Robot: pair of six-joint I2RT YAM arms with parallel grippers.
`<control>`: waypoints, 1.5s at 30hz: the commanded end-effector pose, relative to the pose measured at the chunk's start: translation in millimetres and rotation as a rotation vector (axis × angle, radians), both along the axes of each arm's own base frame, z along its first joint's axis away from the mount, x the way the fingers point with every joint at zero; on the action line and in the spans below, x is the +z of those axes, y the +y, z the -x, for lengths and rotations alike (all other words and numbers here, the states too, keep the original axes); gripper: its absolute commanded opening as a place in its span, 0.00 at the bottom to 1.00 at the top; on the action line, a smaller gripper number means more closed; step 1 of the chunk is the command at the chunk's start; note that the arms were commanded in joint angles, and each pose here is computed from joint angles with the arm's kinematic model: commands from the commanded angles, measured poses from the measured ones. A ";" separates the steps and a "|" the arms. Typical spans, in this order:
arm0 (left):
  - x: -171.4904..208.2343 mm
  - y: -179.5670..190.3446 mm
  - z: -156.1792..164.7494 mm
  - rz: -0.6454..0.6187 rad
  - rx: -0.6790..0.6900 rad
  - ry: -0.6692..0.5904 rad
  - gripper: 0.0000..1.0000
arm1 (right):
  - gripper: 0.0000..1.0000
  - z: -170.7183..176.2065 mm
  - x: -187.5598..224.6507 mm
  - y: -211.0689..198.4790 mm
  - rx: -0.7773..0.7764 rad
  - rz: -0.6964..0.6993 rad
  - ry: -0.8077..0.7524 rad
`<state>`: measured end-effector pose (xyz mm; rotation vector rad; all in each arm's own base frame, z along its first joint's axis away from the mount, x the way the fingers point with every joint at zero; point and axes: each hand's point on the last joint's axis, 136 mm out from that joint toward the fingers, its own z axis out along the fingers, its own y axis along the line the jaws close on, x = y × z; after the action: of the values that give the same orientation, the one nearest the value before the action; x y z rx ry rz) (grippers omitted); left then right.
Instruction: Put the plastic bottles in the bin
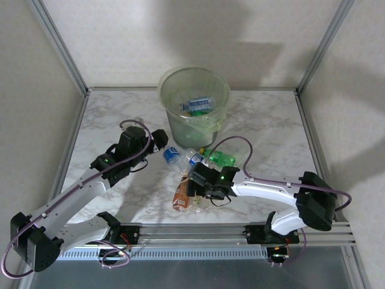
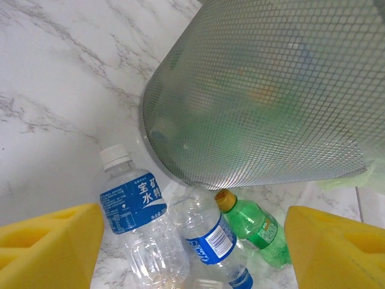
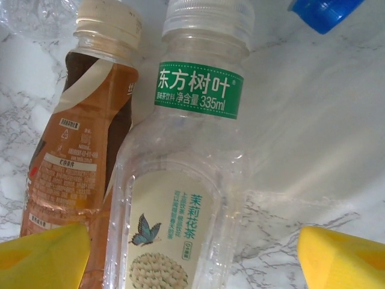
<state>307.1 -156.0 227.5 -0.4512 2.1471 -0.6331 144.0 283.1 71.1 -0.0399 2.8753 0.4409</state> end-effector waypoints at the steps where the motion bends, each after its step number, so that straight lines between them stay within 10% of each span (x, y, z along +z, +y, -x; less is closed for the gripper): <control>1: 2.1 2.3 0.9 0.032 0.009 -0.012 0.78 | 0.88 -2.4 3.4 4.9 -0.009 0.019 -0.011; 30: -4.9 0.6 -1.3 0.040 0.010 0.008 0.78 | 0.63 6.6 -34.5 -8.6 -0.019 0.122 0.050; 45: 16.7 3.3 -3.5 0.044 0.018 -0.020 0.78 | 0.54 3.8 28.2 25.7 0.096 -0.021 -0.175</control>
<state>307.7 -155.2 224.7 -0.4782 2.1453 -0.6561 132.6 296.7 73.0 -0.1616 2.8143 0.4023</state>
